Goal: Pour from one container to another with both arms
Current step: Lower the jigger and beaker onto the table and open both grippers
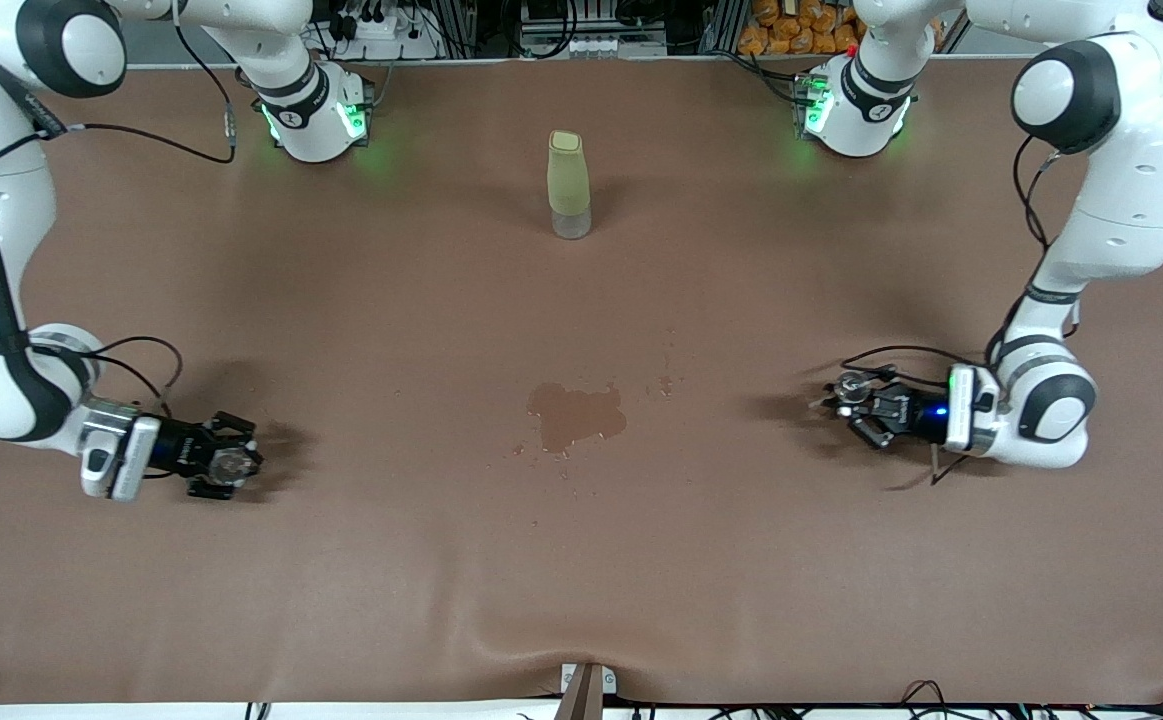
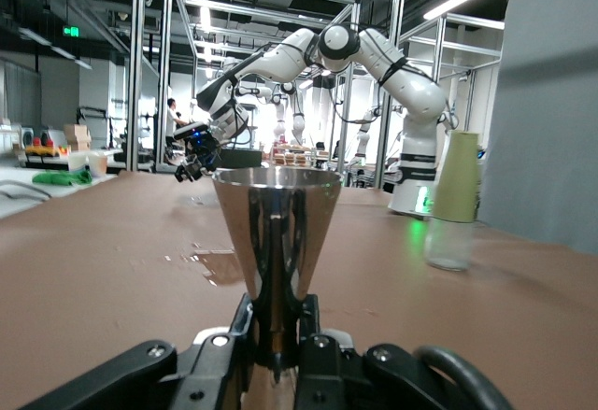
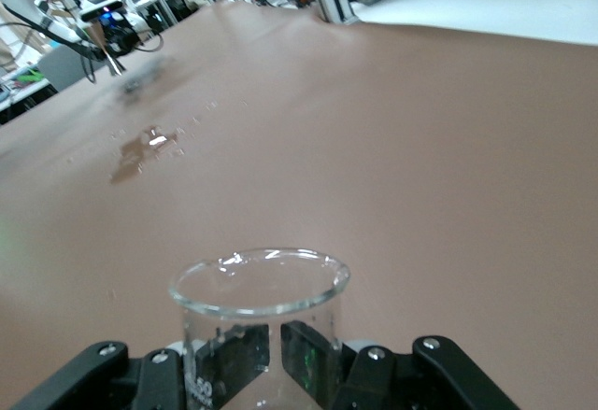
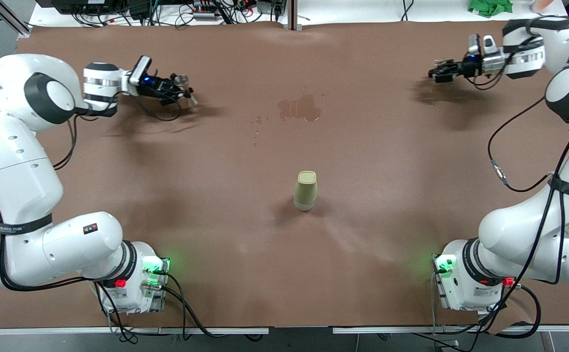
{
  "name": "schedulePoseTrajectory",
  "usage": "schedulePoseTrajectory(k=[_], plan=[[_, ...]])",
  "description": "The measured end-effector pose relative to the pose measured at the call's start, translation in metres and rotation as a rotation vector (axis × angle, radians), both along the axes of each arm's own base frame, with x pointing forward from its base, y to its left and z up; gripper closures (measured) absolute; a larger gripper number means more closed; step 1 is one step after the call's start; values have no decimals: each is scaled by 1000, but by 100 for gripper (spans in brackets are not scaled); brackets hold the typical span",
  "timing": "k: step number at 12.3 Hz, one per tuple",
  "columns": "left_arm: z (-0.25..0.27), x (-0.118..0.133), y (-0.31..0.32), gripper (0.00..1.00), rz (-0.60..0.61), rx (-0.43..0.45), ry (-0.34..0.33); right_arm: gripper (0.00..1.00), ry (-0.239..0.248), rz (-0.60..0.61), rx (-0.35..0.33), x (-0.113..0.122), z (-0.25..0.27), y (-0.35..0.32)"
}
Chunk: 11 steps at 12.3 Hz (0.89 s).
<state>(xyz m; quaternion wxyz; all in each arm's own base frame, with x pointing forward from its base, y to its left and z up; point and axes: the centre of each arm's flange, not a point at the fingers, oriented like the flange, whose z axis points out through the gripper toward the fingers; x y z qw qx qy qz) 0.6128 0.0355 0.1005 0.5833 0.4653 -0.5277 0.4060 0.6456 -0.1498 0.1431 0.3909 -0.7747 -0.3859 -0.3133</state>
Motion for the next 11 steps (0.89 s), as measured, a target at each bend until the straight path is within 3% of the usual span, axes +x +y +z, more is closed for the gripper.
schedulePoseTrajectory(k=[3, 8, 10, 11], plan=[[-6, -16, 53, 79, 7, 53, 70, 85, -15, -31, 4, -13, -28, -41], [-23, -25, 61, 79, 21, 36, 74, 85, -23, -23, 14, -14, -48, -41], [-32, -29, 65, 79, 29, 26, 77, 68, -28, -26, 10, -13, -46, -44], [-34, -31, 69, 79, 37, 23, 78, 54, -28, -30, 9, -13, -45, -47]])
